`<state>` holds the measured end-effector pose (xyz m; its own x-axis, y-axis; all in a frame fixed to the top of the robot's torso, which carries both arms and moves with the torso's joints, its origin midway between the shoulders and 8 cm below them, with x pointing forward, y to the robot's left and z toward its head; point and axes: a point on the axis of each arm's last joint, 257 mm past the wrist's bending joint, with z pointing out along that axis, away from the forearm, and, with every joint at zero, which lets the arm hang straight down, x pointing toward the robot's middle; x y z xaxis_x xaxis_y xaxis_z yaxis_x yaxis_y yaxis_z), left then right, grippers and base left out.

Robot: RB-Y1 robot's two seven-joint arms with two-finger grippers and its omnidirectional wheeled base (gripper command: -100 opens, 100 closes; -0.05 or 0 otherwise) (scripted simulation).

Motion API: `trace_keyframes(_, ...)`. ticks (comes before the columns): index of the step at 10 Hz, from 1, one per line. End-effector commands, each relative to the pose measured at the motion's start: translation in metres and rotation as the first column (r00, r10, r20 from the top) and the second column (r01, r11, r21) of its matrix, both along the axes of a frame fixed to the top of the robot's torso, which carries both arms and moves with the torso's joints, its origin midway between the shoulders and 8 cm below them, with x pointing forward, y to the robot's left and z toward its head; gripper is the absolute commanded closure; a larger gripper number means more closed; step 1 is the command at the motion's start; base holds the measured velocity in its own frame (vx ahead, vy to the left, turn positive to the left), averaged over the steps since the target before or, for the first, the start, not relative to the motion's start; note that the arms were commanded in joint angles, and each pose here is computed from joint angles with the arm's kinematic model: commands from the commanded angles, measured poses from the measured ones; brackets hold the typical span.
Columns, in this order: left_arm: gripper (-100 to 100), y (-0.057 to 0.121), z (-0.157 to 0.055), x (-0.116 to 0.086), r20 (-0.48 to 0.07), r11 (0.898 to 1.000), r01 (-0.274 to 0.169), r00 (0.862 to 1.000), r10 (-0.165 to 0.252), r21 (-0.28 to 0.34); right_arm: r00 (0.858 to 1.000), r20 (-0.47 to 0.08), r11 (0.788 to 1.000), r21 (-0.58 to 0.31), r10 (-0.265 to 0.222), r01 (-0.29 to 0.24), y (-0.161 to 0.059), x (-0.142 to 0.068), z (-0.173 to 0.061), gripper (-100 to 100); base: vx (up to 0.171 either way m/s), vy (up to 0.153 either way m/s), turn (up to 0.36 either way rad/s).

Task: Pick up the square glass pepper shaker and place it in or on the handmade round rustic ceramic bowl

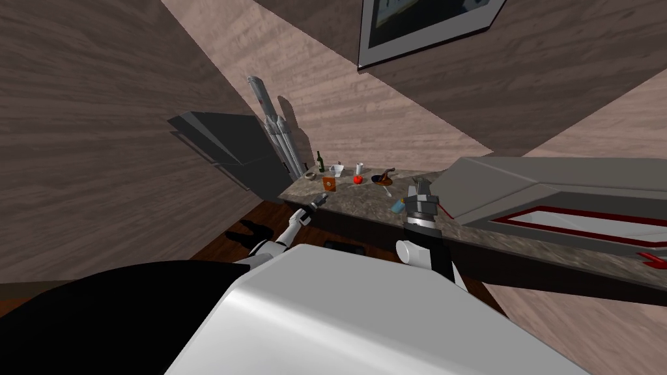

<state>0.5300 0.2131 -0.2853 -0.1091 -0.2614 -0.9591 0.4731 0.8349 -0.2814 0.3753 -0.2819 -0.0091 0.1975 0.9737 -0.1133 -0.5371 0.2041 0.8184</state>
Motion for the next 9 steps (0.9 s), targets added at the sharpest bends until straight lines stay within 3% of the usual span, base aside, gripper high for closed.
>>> trace_keyframes(1,100,0.001,0.007,0.015,-0.007,0.999,-0.024,1.000,0.024,-0.024,1.000,0.000,1.000,0.000,0.000,0.000,0.000,0.000,0.000,0,-0.170,0.082,0.019)
trace_keyframes(4,100,-0.002,0.022,0.044,-0.017,0.997,-0.061,0.998,0.060,-0.053,1.000,0.000,1.000,0.000,0.000,0.000,0.000,0.000,0.000,0,-0.080,0.090,0.016)
trace_keyframes(9,100,-0.010,0.051,0.096,-0.051,0.988,-0.128,0.991,0.124,-0.086,1.000,0.000,1.000,0.000,0.000,0.000,0.000,0.000,0.000,0,0.019,0.127,-0.008)
